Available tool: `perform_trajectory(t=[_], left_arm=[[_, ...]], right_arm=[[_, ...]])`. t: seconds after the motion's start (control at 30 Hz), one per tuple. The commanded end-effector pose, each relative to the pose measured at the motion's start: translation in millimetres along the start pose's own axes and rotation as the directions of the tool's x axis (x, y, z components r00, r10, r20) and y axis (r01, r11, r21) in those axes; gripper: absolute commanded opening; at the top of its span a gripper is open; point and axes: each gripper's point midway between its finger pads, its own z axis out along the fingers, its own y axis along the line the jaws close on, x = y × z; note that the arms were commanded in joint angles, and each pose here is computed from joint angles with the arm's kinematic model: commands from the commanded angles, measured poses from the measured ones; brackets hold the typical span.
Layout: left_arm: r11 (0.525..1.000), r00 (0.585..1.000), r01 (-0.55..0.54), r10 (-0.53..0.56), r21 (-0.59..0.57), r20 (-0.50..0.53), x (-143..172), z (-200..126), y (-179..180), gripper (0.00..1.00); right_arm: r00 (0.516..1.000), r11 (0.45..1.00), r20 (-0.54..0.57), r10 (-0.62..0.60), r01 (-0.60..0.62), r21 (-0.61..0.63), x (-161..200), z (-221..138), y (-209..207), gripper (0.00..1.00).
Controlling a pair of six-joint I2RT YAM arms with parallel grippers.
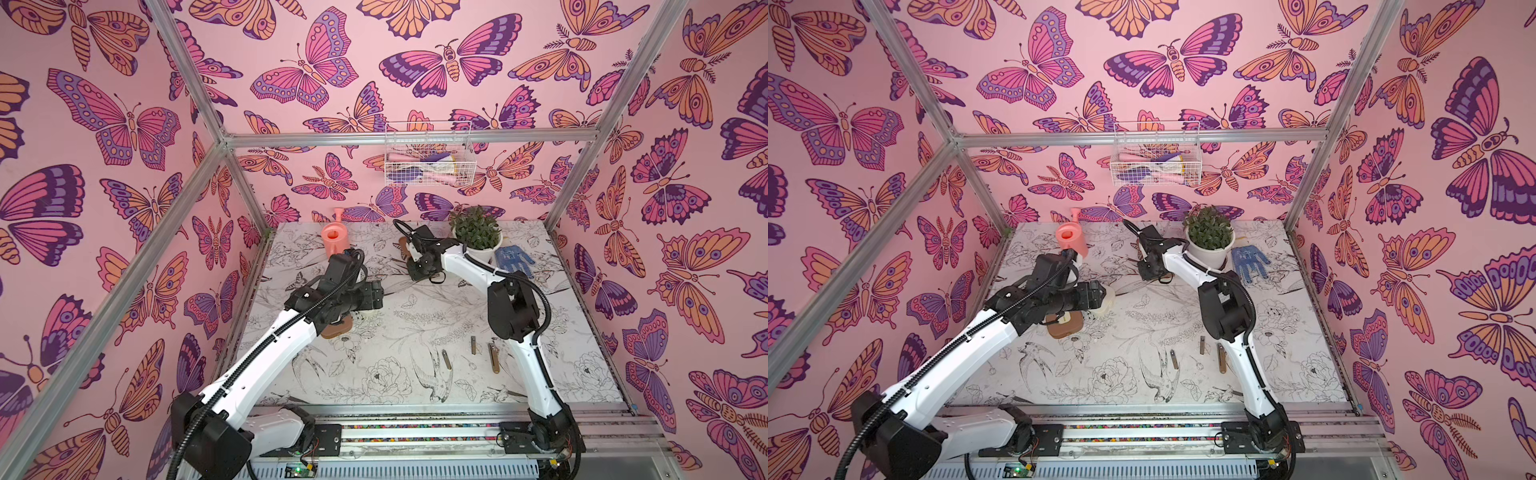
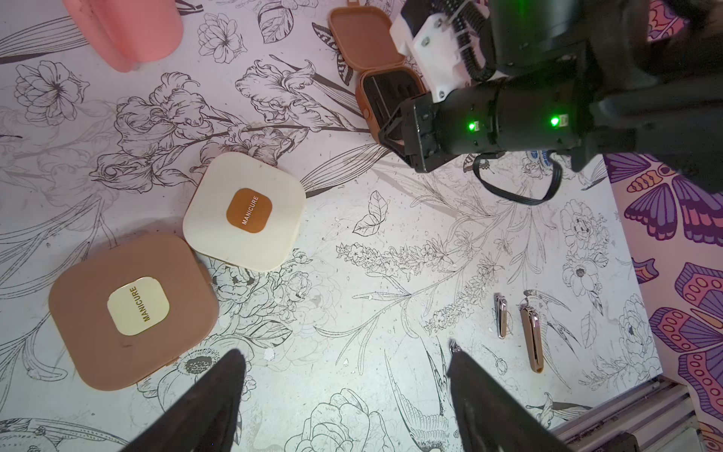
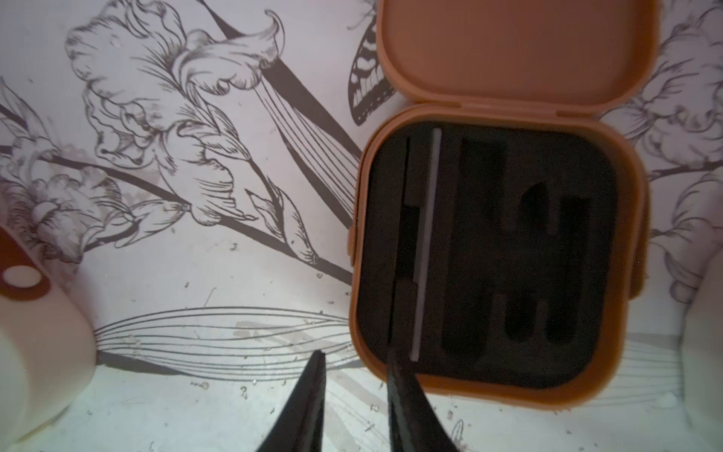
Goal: Organize nail clipper sets
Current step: Move the storage box to the center of the board.
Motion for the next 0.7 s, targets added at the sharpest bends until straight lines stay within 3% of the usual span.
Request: perform_trajectory(t=[0.0,0.57,0.67], left_arm=[[1.000,0.999,0.001,-0.001,-0.017,-0.033,7.5,5.4,5.2,0.84],[1.000,0.999,-0.010,0.009,-0.015,-0.040,5.7,8.6,3.4,0.84],[1.000,0.999,-0.009,0.009,-0.011,-0.039,5.2,7.8,2.5,0.84]], right_arm=[[1.000,1.000,0.019,-0.006,0.006,-0.022,-8.5,2.4,9.4,0.28],[0.998,0.999,-0.037,-0.043,0.042,-0.013,3.1,23.6,8.0,0.16],[0.998,0.999,-0.045,-0.045,0.045,-0.006,7.0,25.2,7.9,0.07]])
